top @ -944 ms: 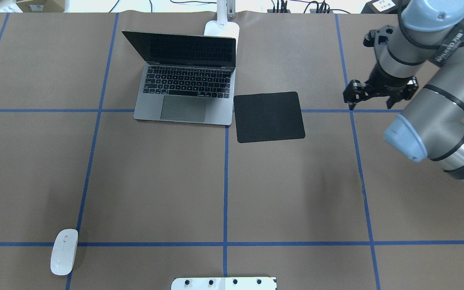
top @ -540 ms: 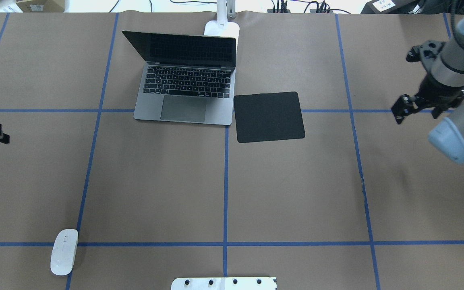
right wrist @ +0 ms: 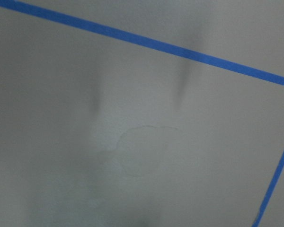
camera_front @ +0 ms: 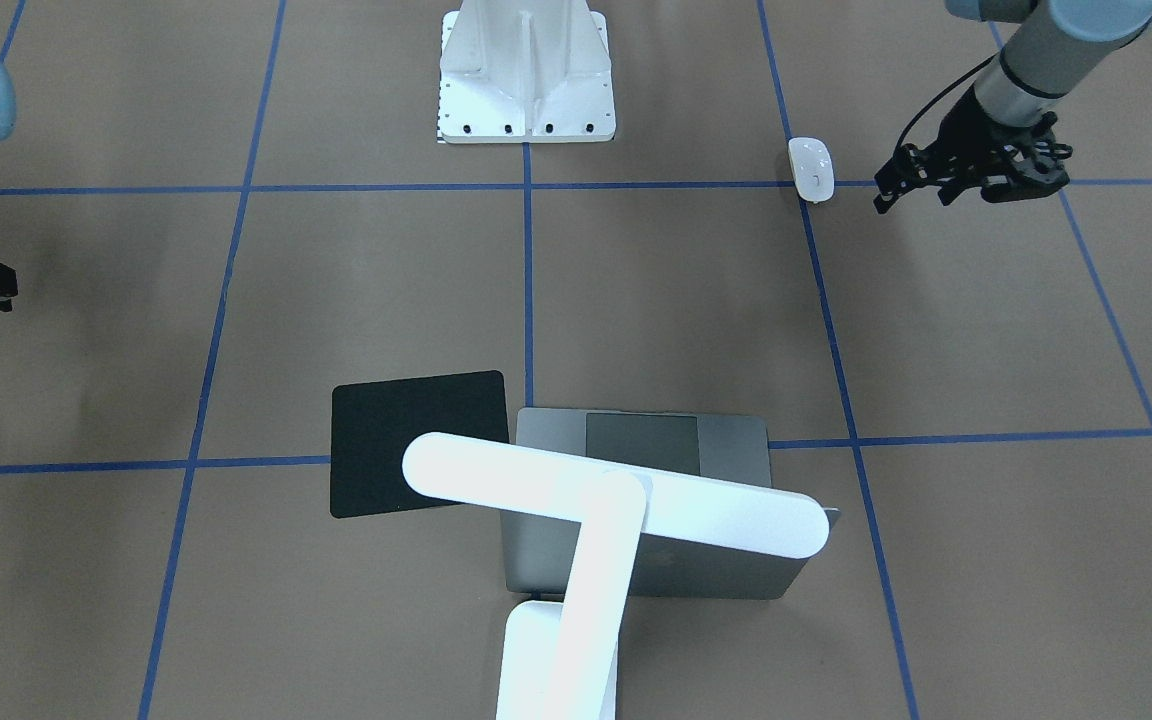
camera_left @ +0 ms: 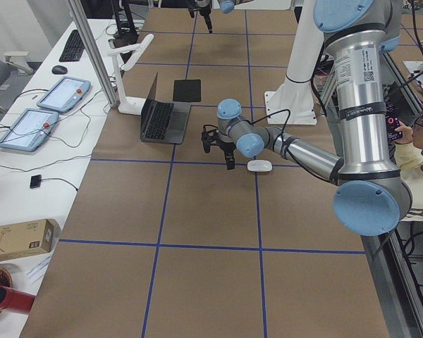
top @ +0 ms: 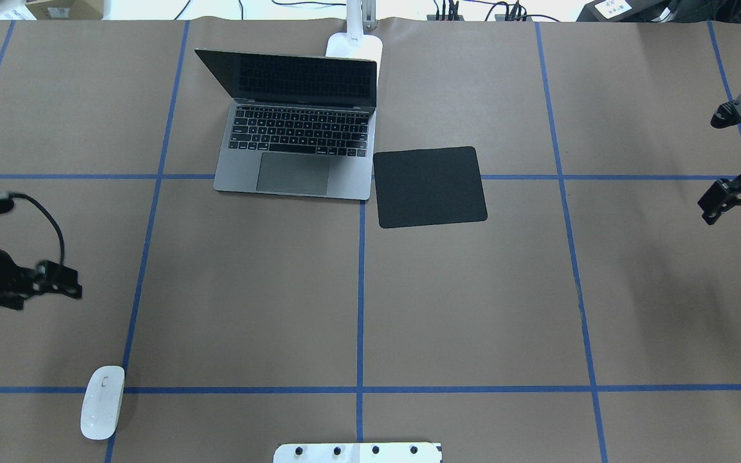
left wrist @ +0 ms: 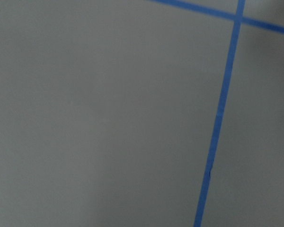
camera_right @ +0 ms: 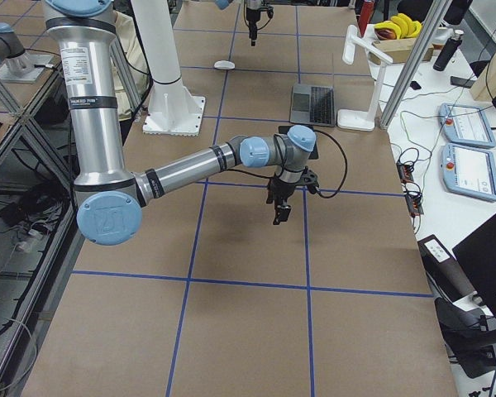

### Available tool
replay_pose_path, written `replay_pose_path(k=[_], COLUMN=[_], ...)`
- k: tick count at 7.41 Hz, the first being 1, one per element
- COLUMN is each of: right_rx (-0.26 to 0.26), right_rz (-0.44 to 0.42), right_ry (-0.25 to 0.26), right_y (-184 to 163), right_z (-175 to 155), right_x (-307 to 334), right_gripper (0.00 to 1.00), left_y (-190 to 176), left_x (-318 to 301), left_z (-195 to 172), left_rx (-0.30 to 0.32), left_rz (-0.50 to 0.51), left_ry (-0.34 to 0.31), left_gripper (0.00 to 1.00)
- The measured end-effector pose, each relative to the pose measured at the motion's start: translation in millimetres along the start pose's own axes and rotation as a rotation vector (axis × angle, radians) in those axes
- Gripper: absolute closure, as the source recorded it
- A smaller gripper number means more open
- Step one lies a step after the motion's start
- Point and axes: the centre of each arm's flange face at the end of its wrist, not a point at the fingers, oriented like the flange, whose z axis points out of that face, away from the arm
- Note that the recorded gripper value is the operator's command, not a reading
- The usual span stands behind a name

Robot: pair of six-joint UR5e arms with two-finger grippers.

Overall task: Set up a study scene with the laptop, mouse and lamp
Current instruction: 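Grasp the white mouse with the left gripper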

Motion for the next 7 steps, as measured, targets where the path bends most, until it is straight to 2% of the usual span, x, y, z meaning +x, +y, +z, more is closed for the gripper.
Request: replay_pose_path(k=[3,7], right_rx=[-0.015,-0.015], right_rz=[-0.019,-0.016], right_ry=[0.005,0.013], right_y=[5.9,6.6], right_z=[6.1,5.9], right_x=[11.4,14.8], right_gripper=[0.00,0.00], left_y=[64.9,120.9], left_x=[28.4,33.9], left_z=[58.2,94.9], left_rx=[-0.043,-0.060], left_rz=[0.095,0.187], left_ry=[-0.077,-0.136], left_gripper=[0.00,0.00])
